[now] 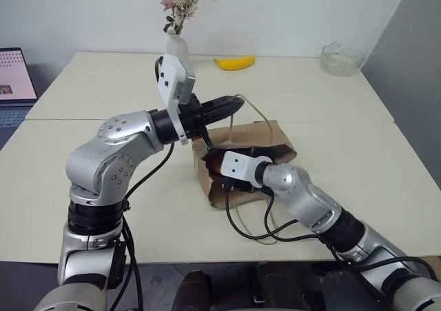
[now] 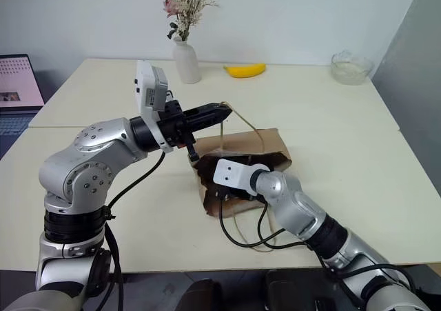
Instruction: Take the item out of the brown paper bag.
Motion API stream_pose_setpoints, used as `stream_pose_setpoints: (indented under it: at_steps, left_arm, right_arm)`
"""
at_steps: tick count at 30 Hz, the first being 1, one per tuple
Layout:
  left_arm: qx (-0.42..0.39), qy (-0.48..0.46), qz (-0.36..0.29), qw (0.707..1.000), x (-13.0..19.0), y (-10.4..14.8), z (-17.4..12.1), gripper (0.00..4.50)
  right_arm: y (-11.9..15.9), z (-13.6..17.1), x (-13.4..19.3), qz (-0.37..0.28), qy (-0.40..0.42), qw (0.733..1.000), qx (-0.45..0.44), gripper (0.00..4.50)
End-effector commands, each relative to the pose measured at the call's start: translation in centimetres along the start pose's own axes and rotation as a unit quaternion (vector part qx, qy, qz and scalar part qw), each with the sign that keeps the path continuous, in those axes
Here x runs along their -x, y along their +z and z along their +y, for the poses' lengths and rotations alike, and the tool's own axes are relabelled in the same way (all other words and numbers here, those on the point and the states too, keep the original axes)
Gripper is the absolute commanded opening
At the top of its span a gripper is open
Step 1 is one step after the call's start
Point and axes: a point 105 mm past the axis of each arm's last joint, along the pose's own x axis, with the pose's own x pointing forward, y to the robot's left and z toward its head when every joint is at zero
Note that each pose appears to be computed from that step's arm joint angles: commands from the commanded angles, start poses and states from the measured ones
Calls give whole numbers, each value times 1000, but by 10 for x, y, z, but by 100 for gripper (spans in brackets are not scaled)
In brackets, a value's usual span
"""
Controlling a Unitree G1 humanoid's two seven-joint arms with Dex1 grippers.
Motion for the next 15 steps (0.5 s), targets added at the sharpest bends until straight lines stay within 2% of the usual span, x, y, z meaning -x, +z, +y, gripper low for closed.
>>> stream_pose_setpoints:
  at_steps: [1,3,8,12,15]
  left_arm:
    - [-25,-3,-16,1000,1,10,-4,0]
    - [-26,4,-13,1000,2,9,-2,0]
    - [-34,26,-6,999,5,5,6,0]
    - [-43,43,2,998,4,0,13,0]
    - [-46,45,4,998,4,-2,14,0]
  right_arm:
    - [13,-8,1,-21,-8,1000,6,388]
    - [18,-12,5,-35,-10,999,-1,335]
    - [32,-19,26,-87,11,995,-43,331]
    - [46,-25,56,-147,64,985,-70,330]
    - [43,-29,75,-157,97,981,-68,330]
